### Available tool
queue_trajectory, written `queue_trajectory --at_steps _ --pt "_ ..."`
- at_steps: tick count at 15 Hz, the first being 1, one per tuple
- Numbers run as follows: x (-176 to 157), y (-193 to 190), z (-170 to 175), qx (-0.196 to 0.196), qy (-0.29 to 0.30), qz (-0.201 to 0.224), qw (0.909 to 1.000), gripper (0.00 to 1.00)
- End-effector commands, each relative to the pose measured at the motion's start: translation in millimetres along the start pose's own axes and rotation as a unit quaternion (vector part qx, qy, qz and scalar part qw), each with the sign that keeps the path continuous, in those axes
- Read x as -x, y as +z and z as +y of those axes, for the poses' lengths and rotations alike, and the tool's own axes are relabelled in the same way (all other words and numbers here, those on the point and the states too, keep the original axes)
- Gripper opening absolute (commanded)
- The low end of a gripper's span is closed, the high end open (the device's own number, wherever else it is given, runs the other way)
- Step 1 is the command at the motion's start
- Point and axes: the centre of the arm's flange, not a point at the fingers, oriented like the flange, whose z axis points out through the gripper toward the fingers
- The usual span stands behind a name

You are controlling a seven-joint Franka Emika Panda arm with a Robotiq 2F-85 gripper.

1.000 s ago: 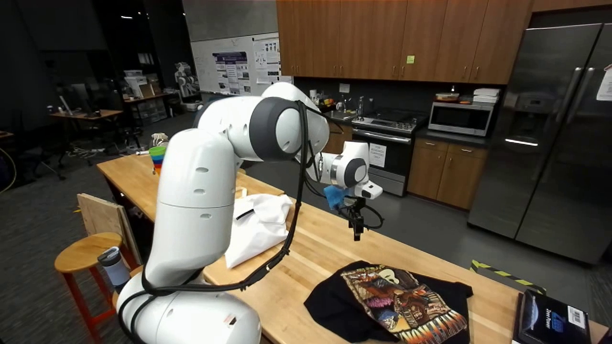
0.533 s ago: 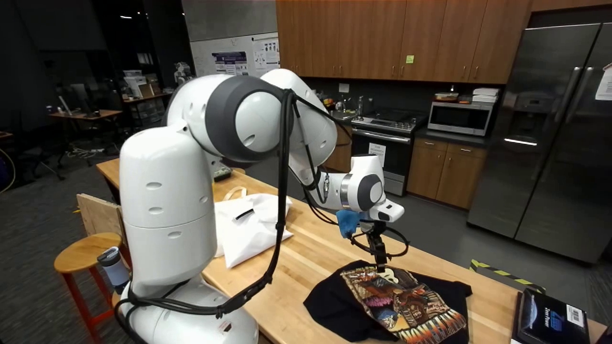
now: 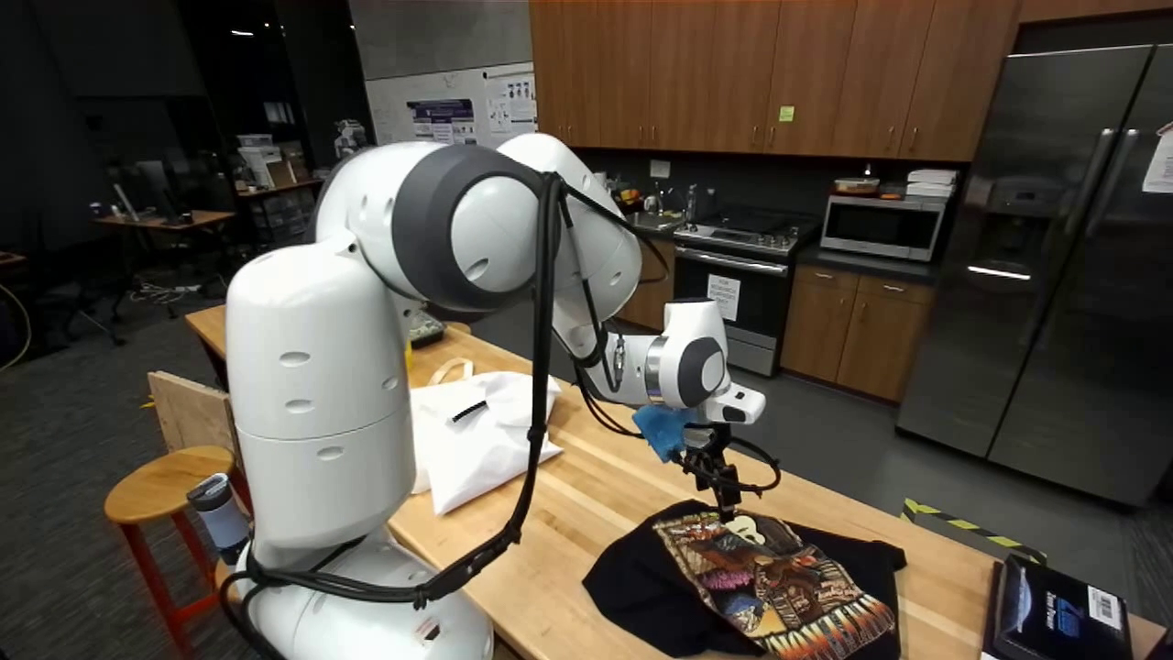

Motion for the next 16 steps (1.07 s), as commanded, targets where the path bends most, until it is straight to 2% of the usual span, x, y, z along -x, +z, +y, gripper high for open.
queue_trajectory --at_steps 1,3,4,6,12,13,14,16 --pt "-11 16 -12 -0.020 -0.100 -0.003 0.9947 1.00" --pt "-14 23 -19 -0.041 -0.155 -0.010 0.9871 1.00" --pt "-15 31 -26 -0.069 -0.171 -0.019 0.9827 1.00" --pt "-11 49 -39 -0.078 -0.177 -0.034 0.9806 1.00" --pt "-10 81 -73 -0.062 -0.207 -0.014 0.9762 1.00" --pt "-10 84 -76 -0.062 -0.212 -0.012 0.9752 0.75" --pt "-10 86 -80 -0.061 -0.217 -0.008 0.9743 0.74" --pt "-9 88 -88 -0.053 -0.221 0.001 0.9739 0.61"
